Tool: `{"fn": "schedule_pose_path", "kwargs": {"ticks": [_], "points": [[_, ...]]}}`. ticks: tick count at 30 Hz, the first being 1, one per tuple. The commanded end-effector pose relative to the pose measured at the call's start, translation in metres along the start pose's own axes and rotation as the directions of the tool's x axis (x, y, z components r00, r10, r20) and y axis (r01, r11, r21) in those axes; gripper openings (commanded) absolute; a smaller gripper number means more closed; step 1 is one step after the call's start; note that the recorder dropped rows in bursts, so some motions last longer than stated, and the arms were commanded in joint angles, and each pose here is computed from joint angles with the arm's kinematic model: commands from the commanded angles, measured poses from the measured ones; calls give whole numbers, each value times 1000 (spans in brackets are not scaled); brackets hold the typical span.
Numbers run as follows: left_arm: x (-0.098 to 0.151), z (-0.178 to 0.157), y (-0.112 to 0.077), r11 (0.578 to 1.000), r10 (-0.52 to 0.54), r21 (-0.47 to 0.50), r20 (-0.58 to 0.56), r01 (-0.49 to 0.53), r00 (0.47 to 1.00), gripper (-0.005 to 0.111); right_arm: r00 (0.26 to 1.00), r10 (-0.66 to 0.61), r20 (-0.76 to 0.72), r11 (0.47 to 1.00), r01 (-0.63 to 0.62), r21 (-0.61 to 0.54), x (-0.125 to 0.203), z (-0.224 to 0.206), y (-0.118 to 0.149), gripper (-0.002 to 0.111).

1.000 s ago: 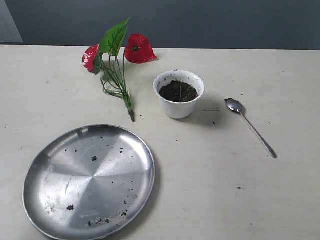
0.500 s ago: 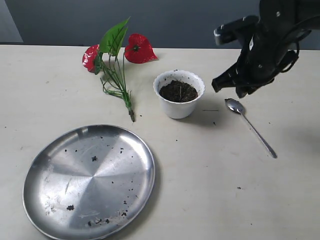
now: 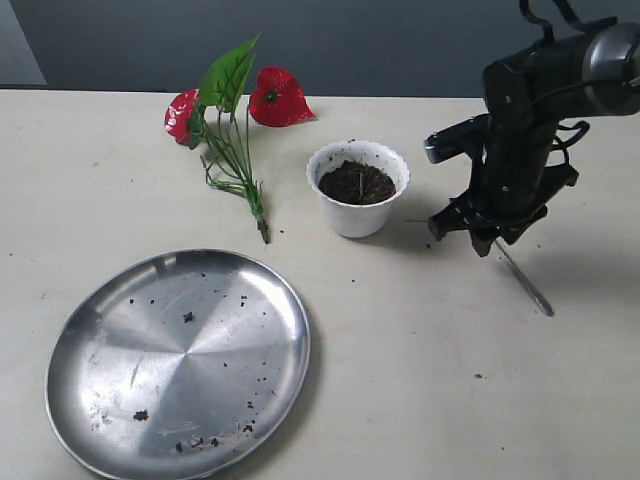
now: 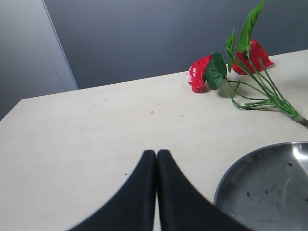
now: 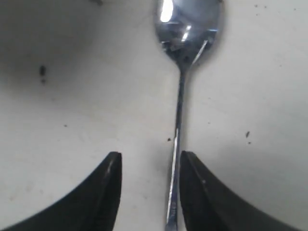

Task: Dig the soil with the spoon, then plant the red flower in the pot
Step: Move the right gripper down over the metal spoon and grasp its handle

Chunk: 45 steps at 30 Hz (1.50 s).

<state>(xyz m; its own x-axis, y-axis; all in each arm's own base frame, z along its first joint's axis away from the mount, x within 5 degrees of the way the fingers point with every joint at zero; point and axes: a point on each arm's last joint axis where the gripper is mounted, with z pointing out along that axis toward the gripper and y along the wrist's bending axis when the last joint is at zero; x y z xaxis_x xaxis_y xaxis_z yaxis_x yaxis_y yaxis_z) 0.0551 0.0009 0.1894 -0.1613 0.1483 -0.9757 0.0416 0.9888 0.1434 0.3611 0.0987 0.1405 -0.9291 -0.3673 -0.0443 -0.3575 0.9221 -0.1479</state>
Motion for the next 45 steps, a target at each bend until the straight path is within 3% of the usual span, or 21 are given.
{"fn": "schedule_pose_path", "kwargs": {"ticks": [1, 5, 8, 20, 33, 40, 45], "points": [[-1, 0, 0, 1000, -8, 4, 6, 8, 1000, 2, 996, 88, 17, 993, -86, -85, 3, 2, -34, 39], [-1, 0, 0, 1000, -8, 4, 6, 8, 1000, 2, 988, 150, 32, 959, -137, -246, 5, 4, -47, 39], [-1, 0, 0, 1000, -8, 4, 6, 8, 1000, 2, 987, 151, 59, 947, -127, -296, 3, 3, -48, 39], [-1, 0, 0, 1000, -8, 4, 6, 8, 1000, 2, 989, 145, 39, 949, -128, -287, -1, 34, -47, 39], [-1, 0, 0, 1000, -8, 4, 6, 8, 1000, 2, 996, 88, 30, 968, -79, -239, 1, 35, -46, 39], [-1, 0, 0, 1000, -8, 4, 6, 8, 1000, 2, 998, 55, 35, 970, -45, -239, -2, 33, -34, 7], [-1, 0, 0, 1000, -8, 4, 6, 8, 1000, 2, 998, 60, 11, 975, -56, -216, 0, 33, -34, 5]]}}
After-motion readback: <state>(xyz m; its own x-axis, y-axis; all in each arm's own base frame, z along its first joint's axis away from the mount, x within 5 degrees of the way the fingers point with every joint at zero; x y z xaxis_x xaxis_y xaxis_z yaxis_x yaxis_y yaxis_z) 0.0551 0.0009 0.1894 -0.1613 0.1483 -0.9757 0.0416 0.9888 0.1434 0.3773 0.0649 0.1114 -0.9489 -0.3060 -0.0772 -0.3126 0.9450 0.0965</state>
